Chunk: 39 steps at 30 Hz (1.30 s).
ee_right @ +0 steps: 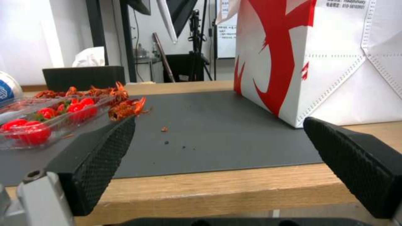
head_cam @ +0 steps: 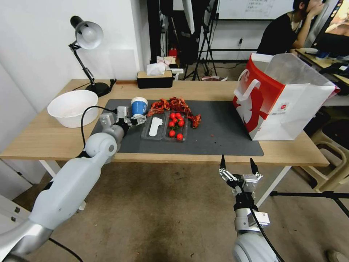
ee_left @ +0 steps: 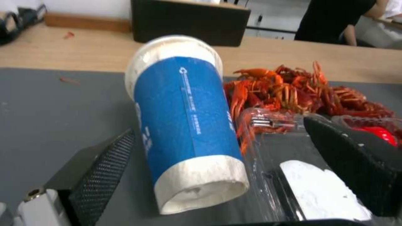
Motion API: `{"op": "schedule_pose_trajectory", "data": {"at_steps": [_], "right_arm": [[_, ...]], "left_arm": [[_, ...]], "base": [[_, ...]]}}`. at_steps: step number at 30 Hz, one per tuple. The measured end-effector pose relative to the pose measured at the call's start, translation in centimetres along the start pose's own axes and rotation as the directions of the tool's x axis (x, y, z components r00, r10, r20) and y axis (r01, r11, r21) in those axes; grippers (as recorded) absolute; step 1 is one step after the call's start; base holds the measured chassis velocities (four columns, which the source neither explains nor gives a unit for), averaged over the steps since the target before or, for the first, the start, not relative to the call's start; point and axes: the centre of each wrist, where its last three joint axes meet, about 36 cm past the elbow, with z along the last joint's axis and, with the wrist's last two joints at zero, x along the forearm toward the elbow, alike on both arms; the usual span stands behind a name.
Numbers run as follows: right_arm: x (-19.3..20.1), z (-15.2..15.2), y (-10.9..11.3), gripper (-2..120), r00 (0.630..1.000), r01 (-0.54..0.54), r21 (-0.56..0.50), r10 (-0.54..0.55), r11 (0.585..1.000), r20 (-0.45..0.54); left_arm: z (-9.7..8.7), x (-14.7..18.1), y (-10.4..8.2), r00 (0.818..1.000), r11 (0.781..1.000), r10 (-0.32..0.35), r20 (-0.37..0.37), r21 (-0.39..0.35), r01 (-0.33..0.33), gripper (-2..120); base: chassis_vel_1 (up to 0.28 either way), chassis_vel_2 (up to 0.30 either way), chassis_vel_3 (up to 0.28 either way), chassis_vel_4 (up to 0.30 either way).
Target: Pick up the trash from the table and place it into the takeout bag.
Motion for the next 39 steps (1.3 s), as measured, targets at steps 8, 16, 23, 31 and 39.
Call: {"op": "schedule_pose_trajectory", "data": {"at_steps": [8,16,23,31,39], "right_arm": [[-0.3,0.0,-0.1,100,1.0,-0.002,0.004,0.002,1.0,0.002],[-0.3,0.2,-0.2,100,1.0,-0.004,0.007,0.004,1.0,-0.002],[-0.3,0.3,-0.2,100,1.0,-0.006,0.008,0.006,1.0,-0.003],[-0.2,0.4,-0.3,100,1.0,-0.007,0.007,0.007,1.0,-0.004],[-0.2,0.3,-0.2,100,1.0,-0.009,0.005,0.009,1.0,-0.003]], "left_arm": [[-0.8,-2.2,-0.5,0.999,1.0,-0.029,-0.027,0.009,0.029,99],[-1.1,-3.3,-0.5,0.993,0.995,-0.094,-0.073,-0.026,0.092,77],[-1.2,-3.6,-0.7,0.987,0.99,-0.131,-0.091,-0.056,0.126,52],[-1.0,-3.6,-0.6,0.989,0.99,-0.13,-0.072,-0.069,0.125,24],[-1.9,-3.4,-1.4,0.999,0.995,-0.024,0.033,-0.095,0.027,1]], "base": [[0.0,0.0,0.0,0.0],[0.0,0.0,0.0,0.0],[0.0,0.0,0.0,0.0],[0.0,0.0,0.0,0.0],[0.0,0.0,0.0,0.0]]}}
